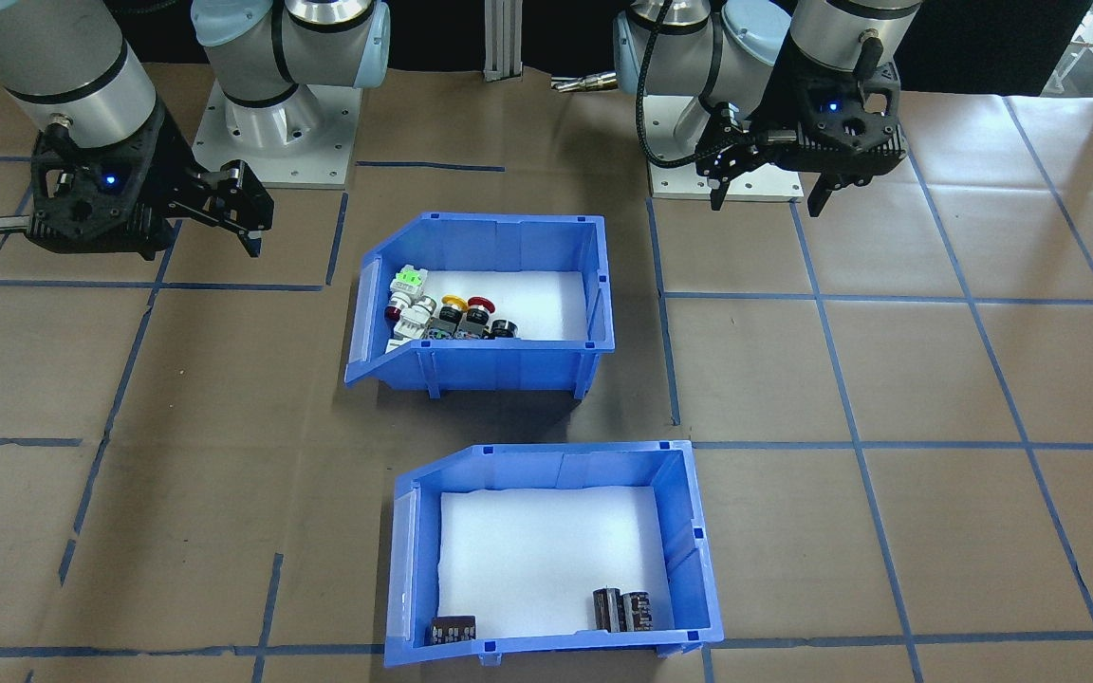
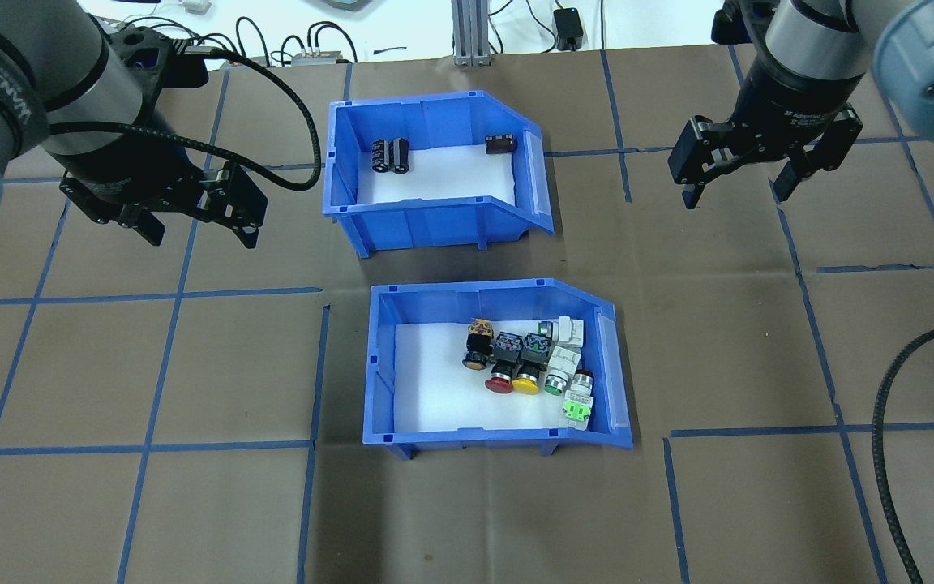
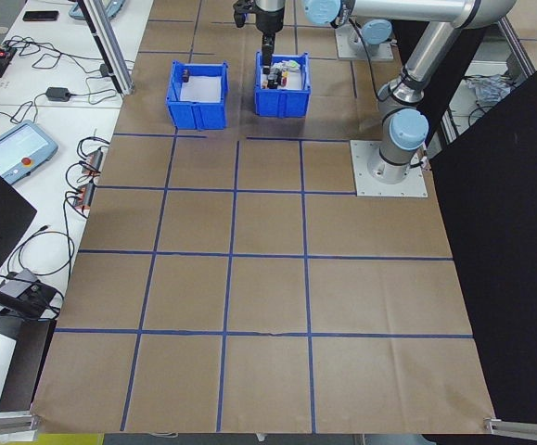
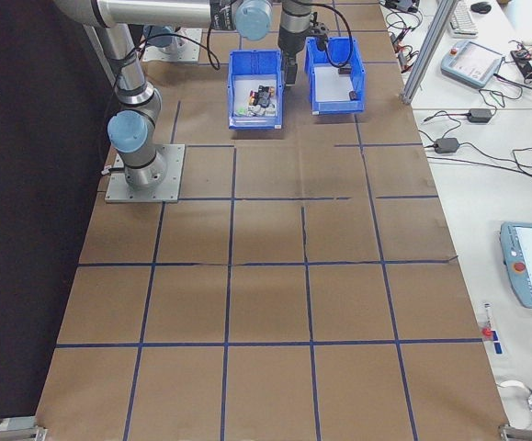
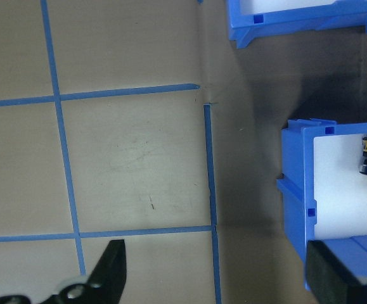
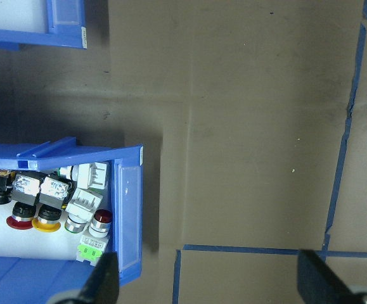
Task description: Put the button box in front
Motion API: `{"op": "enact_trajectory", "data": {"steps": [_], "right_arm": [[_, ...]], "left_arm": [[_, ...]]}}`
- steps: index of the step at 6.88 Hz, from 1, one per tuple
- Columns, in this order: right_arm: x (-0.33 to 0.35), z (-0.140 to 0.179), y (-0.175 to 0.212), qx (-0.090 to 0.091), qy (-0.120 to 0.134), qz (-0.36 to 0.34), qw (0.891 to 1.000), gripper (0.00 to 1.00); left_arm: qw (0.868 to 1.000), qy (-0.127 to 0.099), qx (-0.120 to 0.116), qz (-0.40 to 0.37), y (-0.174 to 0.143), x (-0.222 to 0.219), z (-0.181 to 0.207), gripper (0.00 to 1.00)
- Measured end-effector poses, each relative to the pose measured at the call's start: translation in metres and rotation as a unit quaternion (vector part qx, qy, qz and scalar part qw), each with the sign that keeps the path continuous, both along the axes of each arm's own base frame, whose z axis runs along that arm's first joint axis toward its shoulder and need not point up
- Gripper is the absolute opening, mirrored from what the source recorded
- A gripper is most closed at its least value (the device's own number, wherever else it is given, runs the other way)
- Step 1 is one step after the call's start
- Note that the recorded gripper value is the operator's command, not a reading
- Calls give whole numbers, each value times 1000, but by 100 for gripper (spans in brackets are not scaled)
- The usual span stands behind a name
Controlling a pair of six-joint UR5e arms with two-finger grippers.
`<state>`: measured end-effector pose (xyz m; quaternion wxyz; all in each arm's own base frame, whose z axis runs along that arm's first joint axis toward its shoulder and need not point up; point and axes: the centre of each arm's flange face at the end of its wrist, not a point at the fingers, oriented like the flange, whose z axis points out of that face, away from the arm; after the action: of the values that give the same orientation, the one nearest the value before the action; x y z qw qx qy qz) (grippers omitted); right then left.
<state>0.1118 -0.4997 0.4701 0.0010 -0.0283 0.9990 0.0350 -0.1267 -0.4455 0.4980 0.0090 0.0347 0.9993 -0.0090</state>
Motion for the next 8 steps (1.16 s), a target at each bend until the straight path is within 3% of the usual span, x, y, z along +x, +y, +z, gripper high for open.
{"op": "enact_trajectory", "data": {"steps": [5, 8], "right_arm": [[0, 0, 0, -1, -1, 5, 1000, 100], [-2, 2, -10, -11, 8, 14, 1000, 100]], "left_arm": [[1000, 2, 0, 4, -6, 0, -4, 100], [999, 4, -9, 30, -14, 0, -15, 99]]}}
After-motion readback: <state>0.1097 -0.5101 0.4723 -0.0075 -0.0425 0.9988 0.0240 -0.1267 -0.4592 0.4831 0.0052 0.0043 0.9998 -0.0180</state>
